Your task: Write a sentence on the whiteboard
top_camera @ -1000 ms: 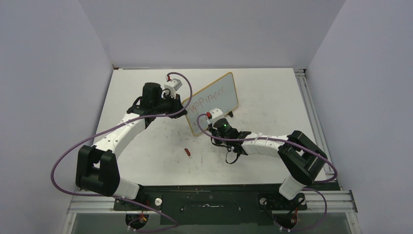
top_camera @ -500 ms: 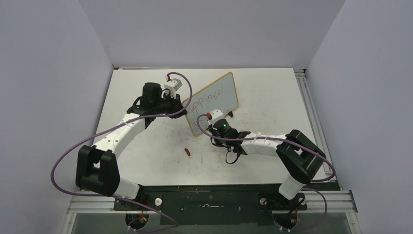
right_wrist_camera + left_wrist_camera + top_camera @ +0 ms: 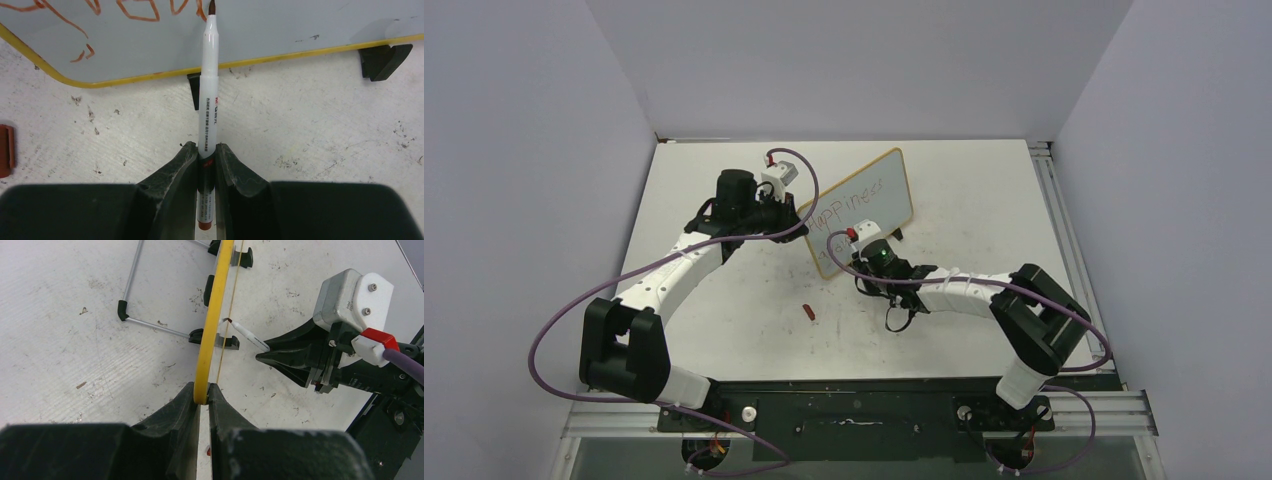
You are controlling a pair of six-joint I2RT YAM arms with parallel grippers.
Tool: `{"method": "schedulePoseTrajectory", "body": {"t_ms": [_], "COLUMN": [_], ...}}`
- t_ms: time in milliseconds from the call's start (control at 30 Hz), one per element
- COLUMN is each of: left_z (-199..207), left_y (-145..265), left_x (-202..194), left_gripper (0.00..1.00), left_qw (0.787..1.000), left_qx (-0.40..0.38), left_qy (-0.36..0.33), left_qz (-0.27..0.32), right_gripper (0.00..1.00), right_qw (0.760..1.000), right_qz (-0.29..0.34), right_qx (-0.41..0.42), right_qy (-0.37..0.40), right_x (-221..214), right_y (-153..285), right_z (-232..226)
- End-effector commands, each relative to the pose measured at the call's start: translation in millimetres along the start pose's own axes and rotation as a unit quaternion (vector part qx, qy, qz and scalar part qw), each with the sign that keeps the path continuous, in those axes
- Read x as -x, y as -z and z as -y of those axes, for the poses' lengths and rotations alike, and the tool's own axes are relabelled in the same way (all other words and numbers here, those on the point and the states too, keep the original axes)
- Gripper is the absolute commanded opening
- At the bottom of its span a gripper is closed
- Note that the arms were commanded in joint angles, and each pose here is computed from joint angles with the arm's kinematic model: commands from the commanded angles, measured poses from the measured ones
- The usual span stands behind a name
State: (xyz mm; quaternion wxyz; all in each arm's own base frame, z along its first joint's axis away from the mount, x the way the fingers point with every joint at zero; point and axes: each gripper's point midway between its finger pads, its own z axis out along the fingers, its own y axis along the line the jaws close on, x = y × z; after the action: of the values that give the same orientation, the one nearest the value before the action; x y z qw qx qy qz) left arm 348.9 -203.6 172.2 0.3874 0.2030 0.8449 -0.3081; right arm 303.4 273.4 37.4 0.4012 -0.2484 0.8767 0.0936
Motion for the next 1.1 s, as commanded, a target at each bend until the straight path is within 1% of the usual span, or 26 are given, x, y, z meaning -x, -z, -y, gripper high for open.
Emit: {"method": "schedulePoseTrajectory", "body": {"t_ms": [0,233,500,1067], "left_z": [11,11,11,10], "left_y": [10,11,11,9], "left_x": [26,27,27,25], "left_gripper": [0.0,0.0,0.0,0.0], "left_qw": [0.999,0.999,0.999,0.999], "left_qx": [-0.01,-0.01,-0.01,-0.01], "left_qy": [-0.029,-0.029,-0.03,-0.028], "left_qz": [0.036,0.037,0.037,0.034], "right_gripper": [0.05,0.05,0.05,0.05], "right_qw": [0.999,0.998,0.999,0.997], "right_qz": [0.049,0.056,0.051,0.077], "right_qx": [-0.003,-0.006,-0.003,0.019], "right_qy": [-0.001,-0.001,-0.001,0.004], "right_x": [40,50,45,60], "right_y": [-3,-4,-4,20], "right_z": [0,2,2,-1]}}
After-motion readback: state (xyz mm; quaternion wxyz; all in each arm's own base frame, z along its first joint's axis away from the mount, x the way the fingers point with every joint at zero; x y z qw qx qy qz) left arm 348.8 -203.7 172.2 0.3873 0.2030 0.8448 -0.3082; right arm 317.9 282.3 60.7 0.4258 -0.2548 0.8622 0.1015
